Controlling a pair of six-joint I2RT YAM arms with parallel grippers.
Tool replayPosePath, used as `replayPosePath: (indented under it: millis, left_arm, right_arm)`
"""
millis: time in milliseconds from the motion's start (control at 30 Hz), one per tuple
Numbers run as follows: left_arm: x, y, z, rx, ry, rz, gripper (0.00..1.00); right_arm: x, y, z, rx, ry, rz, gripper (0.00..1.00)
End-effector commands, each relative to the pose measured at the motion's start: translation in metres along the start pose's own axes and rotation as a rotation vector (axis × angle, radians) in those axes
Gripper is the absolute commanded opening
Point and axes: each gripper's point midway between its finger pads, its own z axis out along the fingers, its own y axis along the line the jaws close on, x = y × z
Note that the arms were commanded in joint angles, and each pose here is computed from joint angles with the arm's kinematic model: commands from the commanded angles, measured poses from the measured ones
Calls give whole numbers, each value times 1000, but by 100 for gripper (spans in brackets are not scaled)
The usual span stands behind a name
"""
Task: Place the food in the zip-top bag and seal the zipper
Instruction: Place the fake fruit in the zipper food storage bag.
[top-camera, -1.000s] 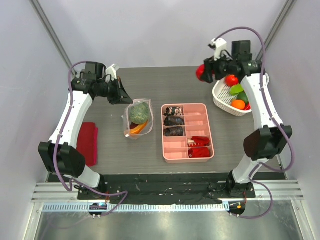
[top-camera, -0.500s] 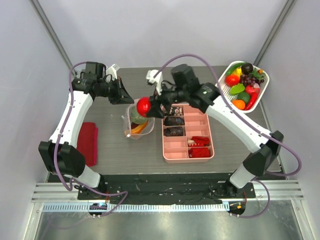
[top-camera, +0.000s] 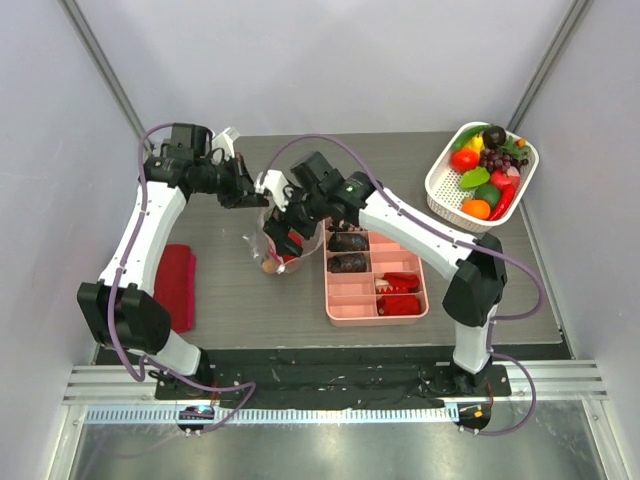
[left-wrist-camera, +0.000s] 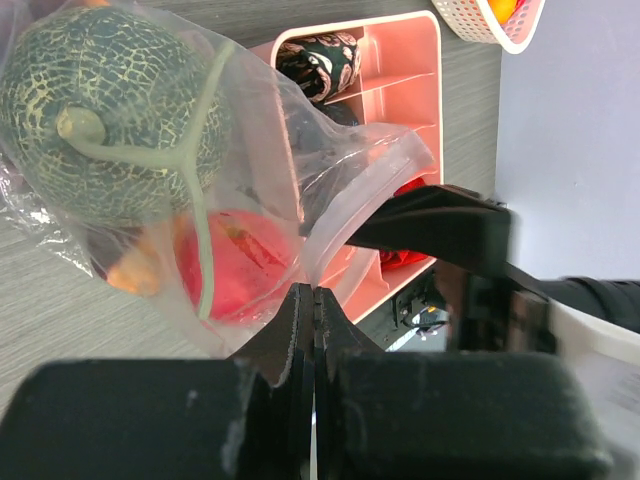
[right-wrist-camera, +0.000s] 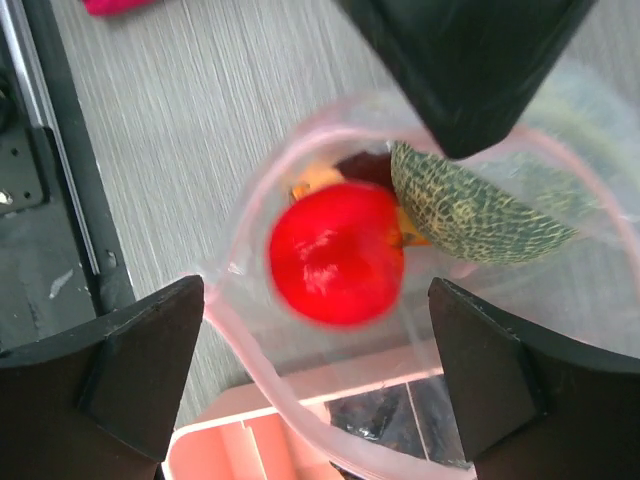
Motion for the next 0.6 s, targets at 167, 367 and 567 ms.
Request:
replayPosePath:
  millis: [167,367,567]
  left_arm:
    - [-5,-9,-2,43,-22,17,0]
    - [-5,-10,-3,48,-26,14,0]
    - [-4,-9,-3,42,-30,18,0]
  right_arm:
    - [-51,-8,-110,83,-237,22,100]
    - [23,-124,-190,292,-260,372,98]
    - [168,-215,-277,600,-88,700,93]
